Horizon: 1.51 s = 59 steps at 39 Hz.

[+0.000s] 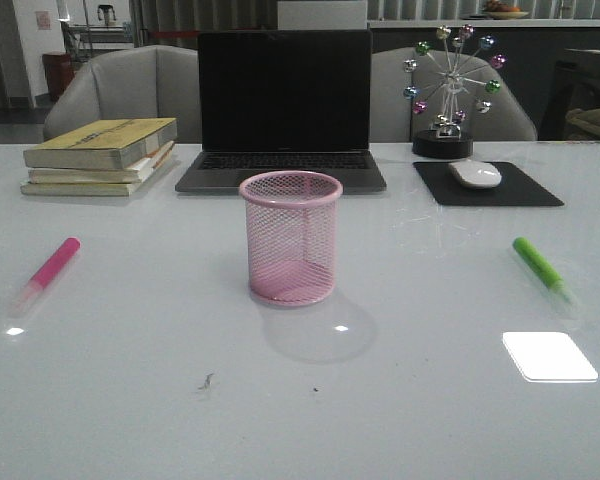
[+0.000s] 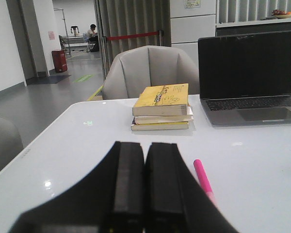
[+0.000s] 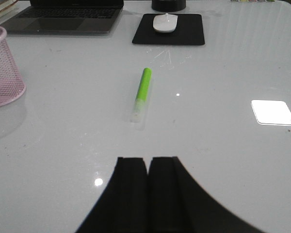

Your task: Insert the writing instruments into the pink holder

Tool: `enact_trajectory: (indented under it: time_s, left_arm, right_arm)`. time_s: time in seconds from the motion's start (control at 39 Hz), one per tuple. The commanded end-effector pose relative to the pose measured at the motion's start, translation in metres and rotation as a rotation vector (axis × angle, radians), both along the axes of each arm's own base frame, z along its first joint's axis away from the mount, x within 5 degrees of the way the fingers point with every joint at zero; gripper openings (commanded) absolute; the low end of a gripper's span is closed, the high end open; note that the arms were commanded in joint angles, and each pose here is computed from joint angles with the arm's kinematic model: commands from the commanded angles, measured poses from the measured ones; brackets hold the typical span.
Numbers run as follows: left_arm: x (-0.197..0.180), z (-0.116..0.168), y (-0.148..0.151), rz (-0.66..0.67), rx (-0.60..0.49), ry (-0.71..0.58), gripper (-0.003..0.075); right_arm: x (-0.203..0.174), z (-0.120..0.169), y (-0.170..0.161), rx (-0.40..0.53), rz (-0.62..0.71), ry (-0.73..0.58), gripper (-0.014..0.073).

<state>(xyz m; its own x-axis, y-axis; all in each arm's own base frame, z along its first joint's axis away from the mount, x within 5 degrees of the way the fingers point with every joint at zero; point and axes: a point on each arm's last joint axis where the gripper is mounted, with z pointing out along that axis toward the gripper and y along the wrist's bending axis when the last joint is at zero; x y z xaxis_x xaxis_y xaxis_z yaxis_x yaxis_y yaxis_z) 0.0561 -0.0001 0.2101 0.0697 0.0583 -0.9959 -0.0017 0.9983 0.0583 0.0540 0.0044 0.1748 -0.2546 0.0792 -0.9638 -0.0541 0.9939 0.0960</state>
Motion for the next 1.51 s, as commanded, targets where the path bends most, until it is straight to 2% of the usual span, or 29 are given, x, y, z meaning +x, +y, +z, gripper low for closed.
enact_trajectory:
  time_s: [0.0,0.74,1.0,1.13,1.23,1.31,1.38,1.43,1.49]
  left_arm:
    - [-0.003,0.009,0.0,0.001,-0.006,-0.115,0.0092]
    - [-0.003,0.01,0.0,0.001,-0.006,-0.127,0.0092]
    - [-0.003,0.01,0.0,0.001,-0.006,-0.128,0.0092]
    - [-0.005,0.016,0.0,0.002,-0.006,-0.197,0.0092]
    - [-0.009,0.029,0.0,0.003,-0.007,-0.349,0.0092]
    - [-0.014,0.039,0.001,-0.003,-0.032,-0.464,0.0092]
    - [-0.02,0.053,0.001,-0.026,-0.094,-0.545,0.0092]
    - [-0.024,0.065,0.001,-0.029,-0.096,-0.585,0.0092]
    - [-0.029,0.078,0.0,-0.031,-0.091,-0.623,0.0092]
  right_arm:
    - [0.0,0.008,0.0,-0.005,-0.002,-0.102,0.003]
    - [0.0,0.009,-0.001,-0.012,-0.003,-0.108,0.003]
    - [0.001,0.017,0.0,-0.005,-0.003,-0.199,0.003]
    - [0.001,0.023,0.0,0.001,-0.003,-0.263,0.003]
    - [0.001,0.029,0.0,0.006,-0.003,-0.328,0.003]
    - [0.0,0.04,0.0,0.016,-0.004,-0.452,0.003]
    - [-0.006,0.057,-0.001,0.031,-0.004,-0.652,0.003]
    - [-0.012,0.071,-0.001,0.05,-0.004,-0.796,0.003]
    - [-0.018,0.086,-0.001,0.074,-0.001,-0.874,0.003]
